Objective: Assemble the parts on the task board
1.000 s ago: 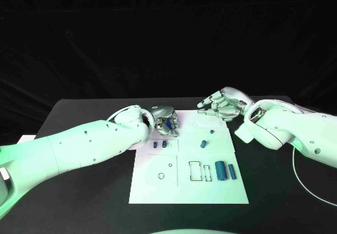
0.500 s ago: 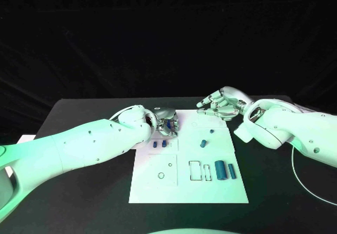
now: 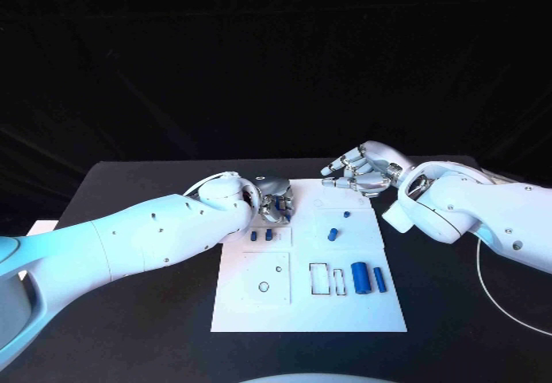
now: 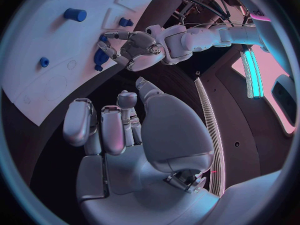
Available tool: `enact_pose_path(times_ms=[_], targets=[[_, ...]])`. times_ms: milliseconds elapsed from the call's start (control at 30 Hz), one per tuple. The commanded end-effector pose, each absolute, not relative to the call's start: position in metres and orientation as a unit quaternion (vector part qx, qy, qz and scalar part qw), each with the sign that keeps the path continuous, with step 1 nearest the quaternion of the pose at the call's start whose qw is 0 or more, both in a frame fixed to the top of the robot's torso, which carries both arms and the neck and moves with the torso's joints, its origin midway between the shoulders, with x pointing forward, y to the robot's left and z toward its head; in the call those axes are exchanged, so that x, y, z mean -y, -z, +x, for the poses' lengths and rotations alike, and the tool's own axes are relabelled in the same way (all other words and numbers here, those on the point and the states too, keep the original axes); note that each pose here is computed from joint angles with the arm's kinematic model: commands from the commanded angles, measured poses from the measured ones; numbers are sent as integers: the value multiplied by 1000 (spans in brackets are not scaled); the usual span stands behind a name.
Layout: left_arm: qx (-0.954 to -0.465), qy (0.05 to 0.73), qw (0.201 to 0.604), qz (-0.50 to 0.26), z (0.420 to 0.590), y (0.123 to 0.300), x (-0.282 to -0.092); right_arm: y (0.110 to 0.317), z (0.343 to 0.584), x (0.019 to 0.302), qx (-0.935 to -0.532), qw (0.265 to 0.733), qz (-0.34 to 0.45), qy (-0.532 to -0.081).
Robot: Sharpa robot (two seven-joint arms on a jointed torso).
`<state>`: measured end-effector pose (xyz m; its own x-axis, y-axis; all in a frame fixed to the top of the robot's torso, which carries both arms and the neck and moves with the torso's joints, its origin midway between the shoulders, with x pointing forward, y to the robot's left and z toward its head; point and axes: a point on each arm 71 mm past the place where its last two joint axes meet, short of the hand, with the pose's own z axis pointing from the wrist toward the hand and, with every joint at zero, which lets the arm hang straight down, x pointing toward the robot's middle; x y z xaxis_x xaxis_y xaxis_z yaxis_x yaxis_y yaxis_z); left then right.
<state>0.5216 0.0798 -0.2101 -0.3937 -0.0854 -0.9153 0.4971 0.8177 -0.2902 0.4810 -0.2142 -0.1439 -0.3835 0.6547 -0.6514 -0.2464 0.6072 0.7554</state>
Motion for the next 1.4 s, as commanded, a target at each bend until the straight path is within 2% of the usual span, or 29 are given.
enact_pose_path(times_ms=[33, 233, 433, 833, 1100, 1400], targets=[[-802, 263, 519, 139, 520, 216, -78, 144, 480, 212, -721, 532, 136, -423], [-804, 259, 517, 139, 520, 218, -78, 144, 480, 212, -721, 532, 136, -423], [-791, 271, 531, 136, 519, 216, -76, 144, 480, 212, -721, 531, 136, -424], [-768, 296, 557, 110, 517, 201, -84, 145, 481, 212, -721, 532, 134, -423], [-771, 311, 551, 77, 511, 188, -102, 145, 481, 211, -721, 532, 134, -423], [-794, 293, 531, 51, 511, 191, -136, 145, 481, 212, -722, 531, 135, -423]])
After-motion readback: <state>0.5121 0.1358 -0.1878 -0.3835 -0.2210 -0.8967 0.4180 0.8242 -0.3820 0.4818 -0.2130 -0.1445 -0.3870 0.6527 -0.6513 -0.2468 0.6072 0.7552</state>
